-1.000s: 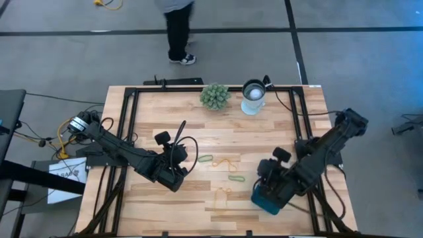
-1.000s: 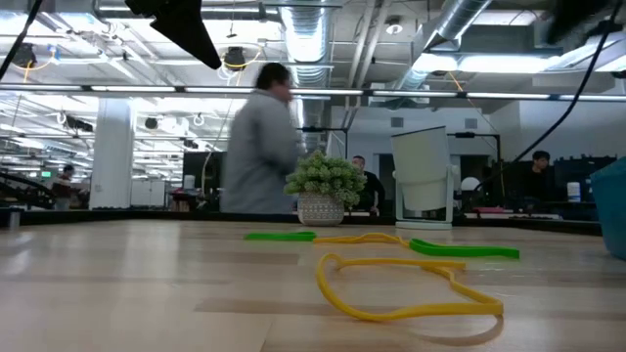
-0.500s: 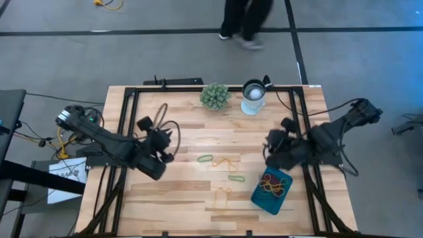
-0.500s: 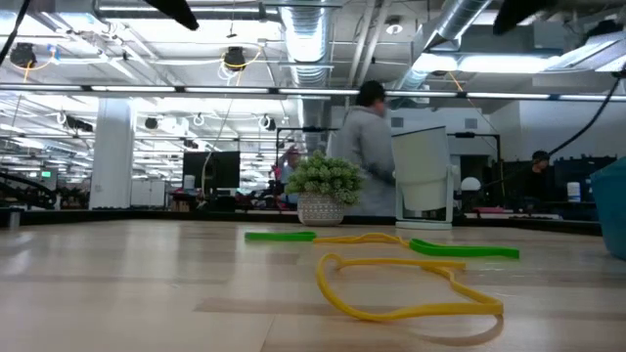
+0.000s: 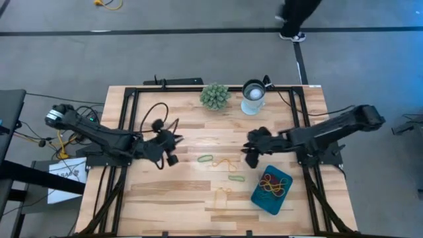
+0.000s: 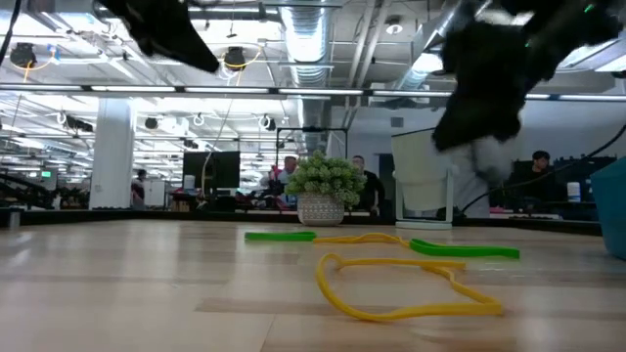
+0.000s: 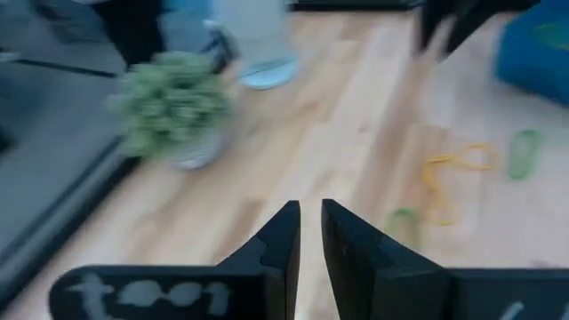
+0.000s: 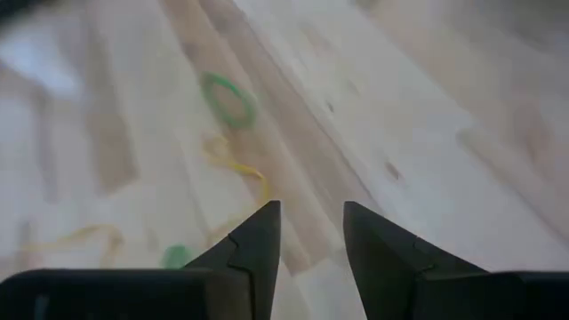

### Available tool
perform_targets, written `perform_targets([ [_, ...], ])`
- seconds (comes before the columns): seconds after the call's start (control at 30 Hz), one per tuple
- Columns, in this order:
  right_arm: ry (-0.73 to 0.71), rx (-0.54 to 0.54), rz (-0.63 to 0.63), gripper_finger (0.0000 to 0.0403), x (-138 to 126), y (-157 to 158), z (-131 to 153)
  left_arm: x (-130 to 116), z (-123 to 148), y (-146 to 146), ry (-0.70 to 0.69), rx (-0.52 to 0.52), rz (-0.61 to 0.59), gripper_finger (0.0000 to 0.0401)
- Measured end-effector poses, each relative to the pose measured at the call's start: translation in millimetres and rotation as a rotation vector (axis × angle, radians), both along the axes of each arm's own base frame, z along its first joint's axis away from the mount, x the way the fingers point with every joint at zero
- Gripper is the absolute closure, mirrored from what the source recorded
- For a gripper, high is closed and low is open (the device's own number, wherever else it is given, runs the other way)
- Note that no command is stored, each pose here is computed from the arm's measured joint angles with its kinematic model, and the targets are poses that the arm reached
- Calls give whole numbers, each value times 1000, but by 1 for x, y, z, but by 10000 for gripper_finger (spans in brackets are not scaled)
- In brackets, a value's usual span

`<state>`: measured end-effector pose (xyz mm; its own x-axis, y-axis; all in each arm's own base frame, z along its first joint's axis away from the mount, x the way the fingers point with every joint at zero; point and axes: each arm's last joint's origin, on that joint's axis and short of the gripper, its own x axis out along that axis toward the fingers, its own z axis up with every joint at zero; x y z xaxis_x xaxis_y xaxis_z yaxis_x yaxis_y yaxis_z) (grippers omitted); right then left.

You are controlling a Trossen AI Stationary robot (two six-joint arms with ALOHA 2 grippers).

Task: Pick and place items into bin
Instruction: Put the yellow rubber band into the blue bin

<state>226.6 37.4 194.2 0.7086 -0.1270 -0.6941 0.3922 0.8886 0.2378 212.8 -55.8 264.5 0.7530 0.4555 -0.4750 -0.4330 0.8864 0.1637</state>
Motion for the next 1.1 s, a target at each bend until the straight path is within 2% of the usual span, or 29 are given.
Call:
perform_targets([
  [0.1,98,11,-9,285,18,1,-21,5,-19,6,-58,-38,-43,360],
  [0.27,203,-37,42,285,52,13,-43,2,-45,17,-93,-59,21,360],
  [0.4,226,-75,111,285,78,30,-55,-3,-60,20,-111,-100,54,360],
  [0.57,247,-132,92,285,101,40,-66,-6,-70,20,-107,-139,52,360],
  [0.77,303,-217,2,285,111,36,-68,-9,-75,17,-98,-145,35,360],
  [0.9,318,-214,-19,285,111,34,-67,-9,-75,14,-98,-147,16,360],
  [1.1,340,-162,17,285,112,38,-75,-10,-74,9,-92,-139,-12,360],
])
